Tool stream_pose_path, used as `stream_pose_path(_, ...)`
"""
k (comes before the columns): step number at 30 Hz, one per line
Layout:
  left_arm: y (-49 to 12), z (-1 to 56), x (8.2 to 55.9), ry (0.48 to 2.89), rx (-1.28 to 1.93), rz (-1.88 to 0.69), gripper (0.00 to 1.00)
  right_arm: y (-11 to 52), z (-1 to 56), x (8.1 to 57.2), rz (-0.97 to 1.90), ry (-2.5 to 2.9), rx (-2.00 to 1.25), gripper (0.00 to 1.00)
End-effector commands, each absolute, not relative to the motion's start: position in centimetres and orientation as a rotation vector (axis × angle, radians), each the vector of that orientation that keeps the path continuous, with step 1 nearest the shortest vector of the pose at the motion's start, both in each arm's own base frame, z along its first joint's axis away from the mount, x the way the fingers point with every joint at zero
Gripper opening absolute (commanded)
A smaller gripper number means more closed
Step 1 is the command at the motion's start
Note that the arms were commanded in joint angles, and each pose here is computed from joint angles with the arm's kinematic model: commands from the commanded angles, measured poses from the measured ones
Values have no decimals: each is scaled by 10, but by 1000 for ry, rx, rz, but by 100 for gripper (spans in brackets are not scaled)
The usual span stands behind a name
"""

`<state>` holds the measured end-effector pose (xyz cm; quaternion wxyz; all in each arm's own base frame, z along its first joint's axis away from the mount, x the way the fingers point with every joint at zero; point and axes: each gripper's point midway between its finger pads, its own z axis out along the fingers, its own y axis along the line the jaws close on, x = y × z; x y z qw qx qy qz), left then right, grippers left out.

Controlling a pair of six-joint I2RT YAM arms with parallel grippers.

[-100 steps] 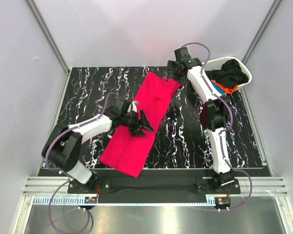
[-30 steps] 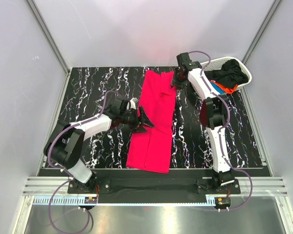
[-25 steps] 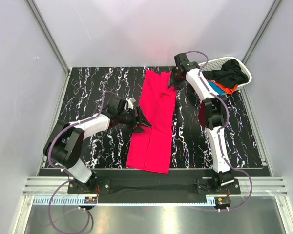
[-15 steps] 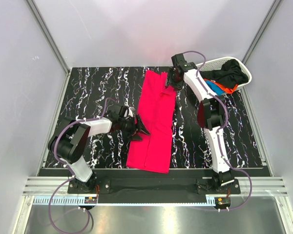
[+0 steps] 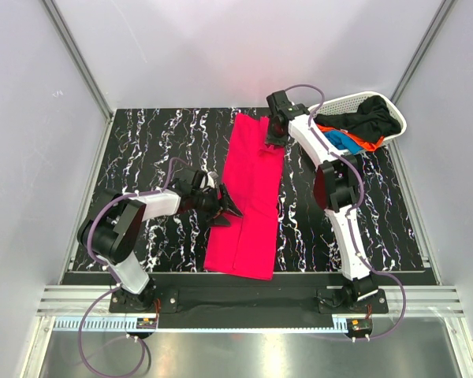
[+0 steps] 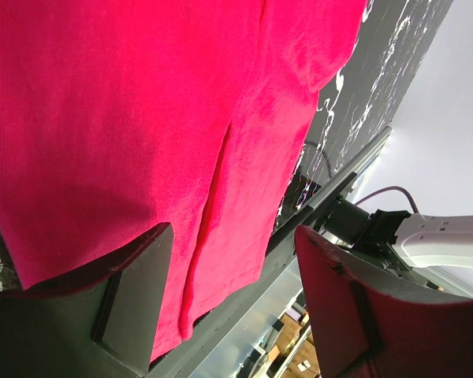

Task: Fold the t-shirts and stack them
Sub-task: Fold the tshirt

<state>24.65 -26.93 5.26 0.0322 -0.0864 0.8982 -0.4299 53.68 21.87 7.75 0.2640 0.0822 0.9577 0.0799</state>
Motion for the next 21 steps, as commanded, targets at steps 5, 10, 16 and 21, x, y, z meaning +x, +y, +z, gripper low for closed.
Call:
stream_pose_path(5, -276, 65, 252, 2715, -222, -1390, 68, 202, 79, 534, 126, 2583, 191, 45)
stream_pose_path(10, -280, 70, 257, 2707, -222, -1406, 68, 200, 74, 543, 114, 2570, 208, 48)
stream_pose_path(16, -281, 71, 257, 2705, -218, -1413, 67, 179, 68, 551, 91, 2569, 283, 49)
stream_pose_path(21, -279, 64, 255, 2722, -224, -1400, 67, 180, 92, 574, 155, 2490, 239, 41)
